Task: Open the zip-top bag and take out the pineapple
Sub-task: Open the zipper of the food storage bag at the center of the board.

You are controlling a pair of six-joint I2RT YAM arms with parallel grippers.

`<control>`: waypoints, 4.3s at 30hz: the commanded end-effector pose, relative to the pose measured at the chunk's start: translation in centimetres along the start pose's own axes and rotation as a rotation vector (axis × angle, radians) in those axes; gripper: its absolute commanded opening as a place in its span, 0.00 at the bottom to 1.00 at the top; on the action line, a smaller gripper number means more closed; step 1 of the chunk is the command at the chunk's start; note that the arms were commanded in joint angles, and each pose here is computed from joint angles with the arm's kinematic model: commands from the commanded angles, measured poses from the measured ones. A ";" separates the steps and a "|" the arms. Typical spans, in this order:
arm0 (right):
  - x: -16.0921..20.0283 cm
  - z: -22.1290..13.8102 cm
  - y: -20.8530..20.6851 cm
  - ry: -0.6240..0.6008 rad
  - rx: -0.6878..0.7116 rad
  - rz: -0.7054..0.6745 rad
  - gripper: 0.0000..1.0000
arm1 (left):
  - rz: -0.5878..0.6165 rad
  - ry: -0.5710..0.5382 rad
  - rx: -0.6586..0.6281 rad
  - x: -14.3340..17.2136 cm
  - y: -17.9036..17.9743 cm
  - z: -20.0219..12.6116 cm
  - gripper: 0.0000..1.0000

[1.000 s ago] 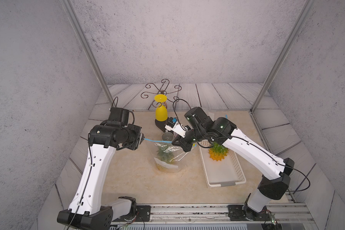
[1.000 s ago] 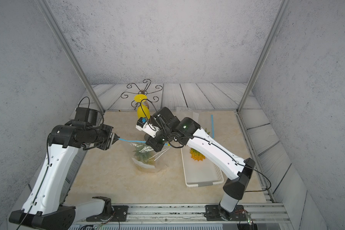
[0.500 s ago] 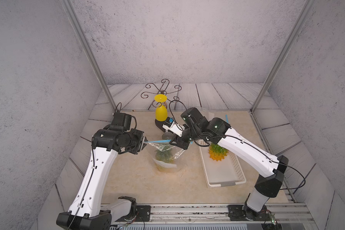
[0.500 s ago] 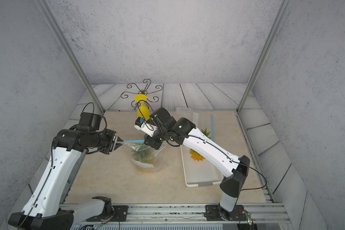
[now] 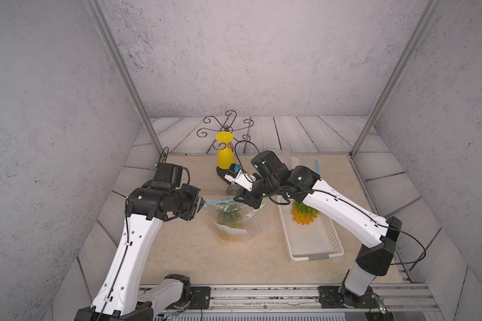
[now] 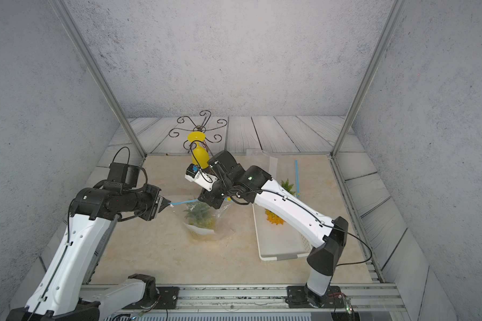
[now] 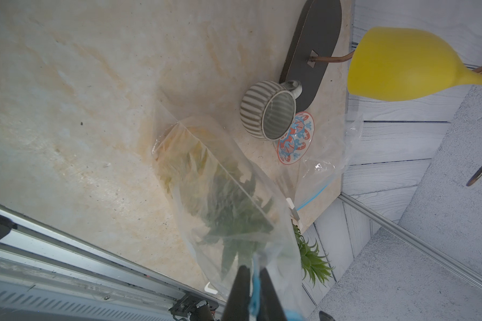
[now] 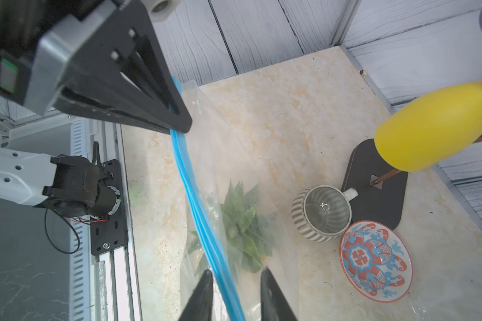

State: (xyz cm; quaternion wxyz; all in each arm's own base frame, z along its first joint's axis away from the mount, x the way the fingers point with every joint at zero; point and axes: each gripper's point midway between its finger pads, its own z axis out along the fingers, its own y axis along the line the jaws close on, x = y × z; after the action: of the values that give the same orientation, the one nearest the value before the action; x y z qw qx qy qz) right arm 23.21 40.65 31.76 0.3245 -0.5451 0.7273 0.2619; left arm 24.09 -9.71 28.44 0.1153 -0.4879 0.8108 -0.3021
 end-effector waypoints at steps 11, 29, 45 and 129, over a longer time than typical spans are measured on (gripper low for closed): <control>0.5 0.8 1.4 0.043 -0.093 0.072 0.20 | 0.088 -0.046 -0.002 -0.3 -0.2 -0.9 0.02; -2.2 4.3 1.9 0.048 -0.028 -0.041 0.28 | 0.157 -0.038 0.050 0.3 -1.3 -1.0 0.00; 0.0 1.9 2.4 0.085 -0.164 0.092 0.32 | 0.189 -0.050 0.045 0.2 -1.5 -1.3 0.00; 0.3 1.8 -0.6 0.093 -0.242 0.307 0.48 | 0.224 -0.066 0.061 0.1 -2.5 -1.4 0.00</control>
State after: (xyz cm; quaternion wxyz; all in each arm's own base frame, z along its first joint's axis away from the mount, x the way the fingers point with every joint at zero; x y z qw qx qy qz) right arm 23.89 41.64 31.41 0.1921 -0.4718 0.7748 0.3743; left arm 24.97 -10.10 29.97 0.1736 -0.4087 0.8474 -0.2912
